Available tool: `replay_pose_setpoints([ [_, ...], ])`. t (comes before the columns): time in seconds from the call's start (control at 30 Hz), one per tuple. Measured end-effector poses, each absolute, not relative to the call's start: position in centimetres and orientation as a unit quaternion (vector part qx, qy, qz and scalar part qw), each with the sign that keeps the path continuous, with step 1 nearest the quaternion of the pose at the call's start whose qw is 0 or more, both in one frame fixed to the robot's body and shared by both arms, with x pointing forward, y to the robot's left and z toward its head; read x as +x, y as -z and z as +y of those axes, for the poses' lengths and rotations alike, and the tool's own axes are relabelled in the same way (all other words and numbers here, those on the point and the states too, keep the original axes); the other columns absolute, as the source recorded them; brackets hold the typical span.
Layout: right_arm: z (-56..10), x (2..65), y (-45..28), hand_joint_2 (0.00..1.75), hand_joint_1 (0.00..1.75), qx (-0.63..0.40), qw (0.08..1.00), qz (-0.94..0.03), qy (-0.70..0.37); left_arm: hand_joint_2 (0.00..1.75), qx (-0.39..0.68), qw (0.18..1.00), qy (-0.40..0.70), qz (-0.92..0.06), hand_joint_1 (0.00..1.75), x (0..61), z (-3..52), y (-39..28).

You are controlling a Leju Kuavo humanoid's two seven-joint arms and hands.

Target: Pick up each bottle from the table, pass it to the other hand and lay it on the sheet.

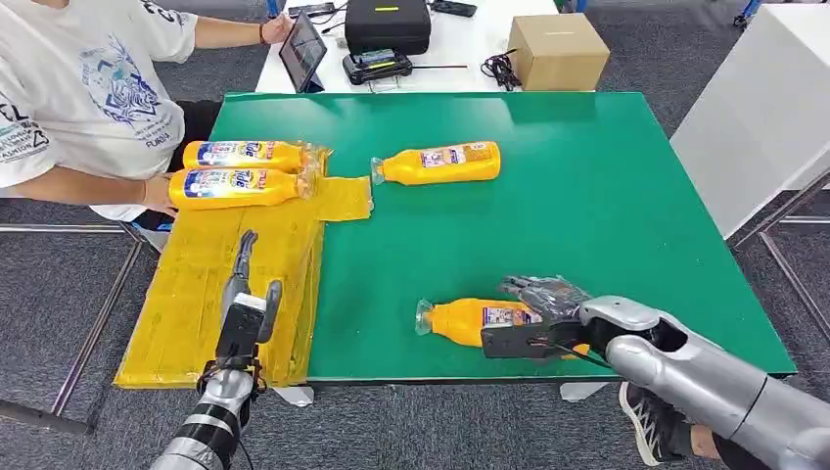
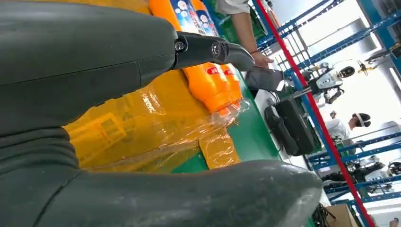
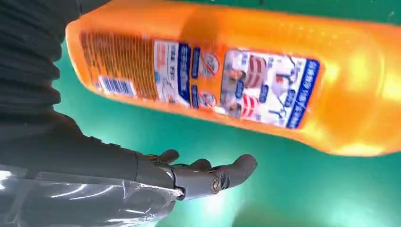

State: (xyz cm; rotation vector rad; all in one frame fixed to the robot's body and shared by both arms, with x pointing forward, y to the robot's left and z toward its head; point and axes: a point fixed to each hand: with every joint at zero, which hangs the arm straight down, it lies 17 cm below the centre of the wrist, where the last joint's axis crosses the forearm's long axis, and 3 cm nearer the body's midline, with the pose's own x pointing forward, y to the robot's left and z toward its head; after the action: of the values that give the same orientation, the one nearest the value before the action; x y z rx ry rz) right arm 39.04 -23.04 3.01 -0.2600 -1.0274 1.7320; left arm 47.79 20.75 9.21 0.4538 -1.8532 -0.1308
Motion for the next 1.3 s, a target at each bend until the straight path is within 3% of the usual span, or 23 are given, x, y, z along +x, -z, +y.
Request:
replay_pose_setpoints([
  [1.3,-26.7,35.7,0.8,1.75,0.00,-0.128,0.580,-0.414,-0.690,0.00,0.179,0.579,0.052,-0.794,0.00,47.9,19.7,-9.4],
])
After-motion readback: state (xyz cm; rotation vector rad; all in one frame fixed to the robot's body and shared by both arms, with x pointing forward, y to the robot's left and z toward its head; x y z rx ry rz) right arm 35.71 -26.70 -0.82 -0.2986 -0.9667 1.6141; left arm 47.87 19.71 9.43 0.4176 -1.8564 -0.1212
